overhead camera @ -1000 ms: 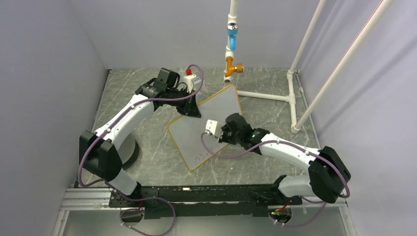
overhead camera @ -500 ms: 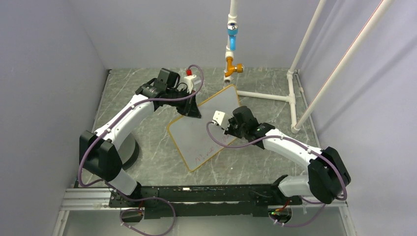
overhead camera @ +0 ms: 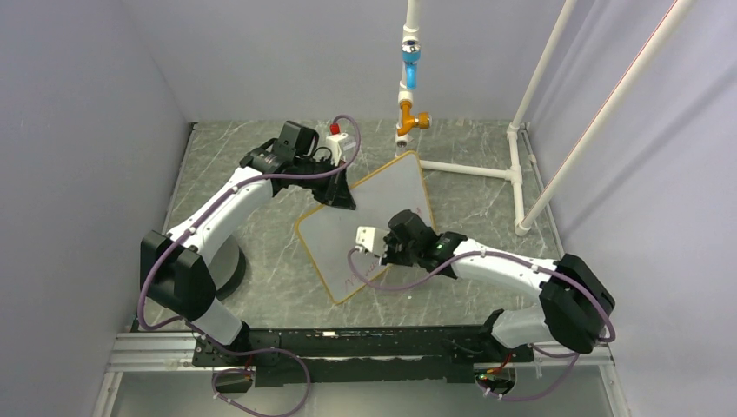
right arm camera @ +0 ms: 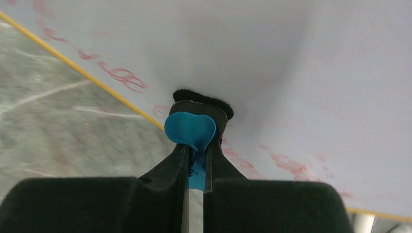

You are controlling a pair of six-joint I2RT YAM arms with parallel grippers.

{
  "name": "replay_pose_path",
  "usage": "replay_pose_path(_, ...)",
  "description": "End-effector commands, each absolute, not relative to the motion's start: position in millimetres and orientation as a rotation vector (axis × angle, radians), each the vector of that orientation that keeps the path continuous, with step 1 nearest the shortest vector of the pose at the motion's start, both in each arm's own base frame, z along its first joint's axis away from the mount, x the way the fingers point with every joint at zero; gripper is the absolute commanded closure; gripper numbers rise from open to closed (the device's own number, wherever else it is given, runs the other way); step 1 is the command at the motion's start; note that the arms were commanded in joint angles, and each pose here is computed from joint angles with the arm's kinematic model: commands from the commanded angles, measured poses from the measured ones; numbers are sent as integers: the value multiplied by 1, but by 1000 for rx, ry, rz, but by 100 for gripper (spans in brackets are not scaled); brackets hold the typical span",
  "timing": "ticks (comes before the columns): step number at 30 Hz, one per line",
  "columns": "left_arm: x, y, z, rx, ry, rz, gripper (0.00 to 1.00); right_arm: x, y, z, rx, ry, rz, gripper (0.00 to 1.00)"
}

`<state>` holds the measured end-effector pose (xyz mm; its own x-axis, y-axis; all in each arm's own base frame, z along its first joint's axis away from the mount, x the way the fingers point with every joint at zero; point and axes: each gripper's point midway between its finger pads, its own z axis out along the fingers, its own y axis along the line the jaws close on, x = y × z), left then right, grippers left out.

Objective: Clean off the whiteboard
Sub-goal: Erase the whiteboard at the center of the board.

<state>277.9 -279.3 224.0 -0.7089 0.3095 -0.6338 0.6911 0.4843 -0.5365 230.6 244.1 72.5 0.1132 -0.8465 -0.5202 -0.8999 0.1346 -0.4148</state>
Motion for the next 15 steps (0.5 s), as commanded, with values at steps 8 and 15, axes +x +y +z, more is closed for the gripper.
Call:
replay_pose_path(8, 257, -289, 258, 885, 2170, -1261, 100, 287, 209, 112, -1419, 1806, 60, 100)
replay_pose_path(15, 257, -289, 258, 886, 2170, -1260, 100, 244, 233, 91, -1583, 1744, 106, 100)
